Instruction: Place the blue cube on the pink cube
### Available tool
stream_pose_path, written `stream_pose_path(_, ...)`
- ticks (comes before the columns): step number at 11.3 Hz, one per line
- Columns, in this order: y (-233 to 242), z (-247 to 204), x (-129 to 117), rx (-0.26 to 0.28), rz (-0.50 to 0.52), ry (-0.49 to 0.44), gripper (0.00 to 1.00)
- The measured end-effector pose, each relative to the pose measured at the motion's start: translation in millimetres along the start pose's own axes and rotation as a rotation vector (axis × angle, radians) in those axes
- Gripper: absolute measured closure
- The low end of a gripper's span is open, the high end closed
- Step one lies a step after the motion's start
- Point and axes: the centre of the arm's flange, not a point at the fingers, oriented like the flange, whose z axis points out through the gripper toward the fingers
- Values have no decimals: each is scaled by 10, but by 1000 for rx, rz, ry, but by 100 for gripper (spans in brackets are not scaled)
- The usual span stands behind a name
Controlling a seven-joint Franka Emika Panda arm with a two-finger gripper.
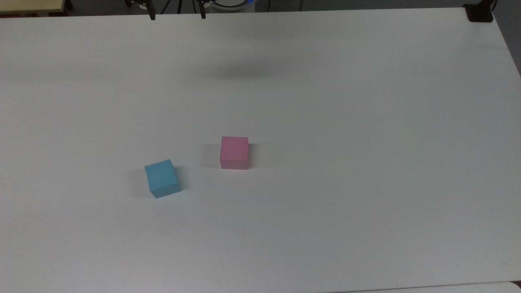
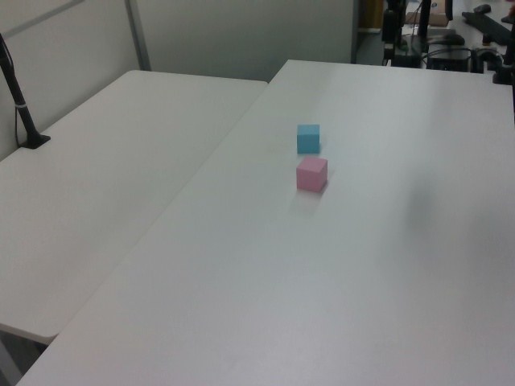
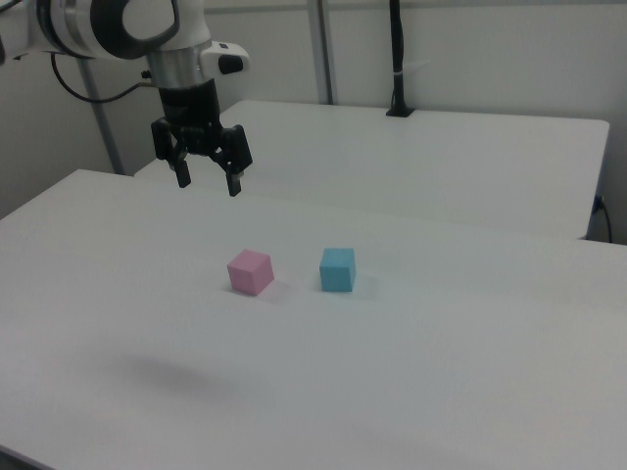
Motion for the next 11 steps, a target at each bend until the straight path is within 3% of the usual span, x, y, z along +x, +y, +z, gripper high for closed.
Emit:
stream_pose_path(3,24,2,-3,-1,4,-1,0)
stream_pose_path(5,84,68,20,-33,-53,-18,0)
stream_pose_path(8,349,438,305,-112,-170,-16,0)
stream_pose_path(11,745,712,532,-138,-119,56,0)
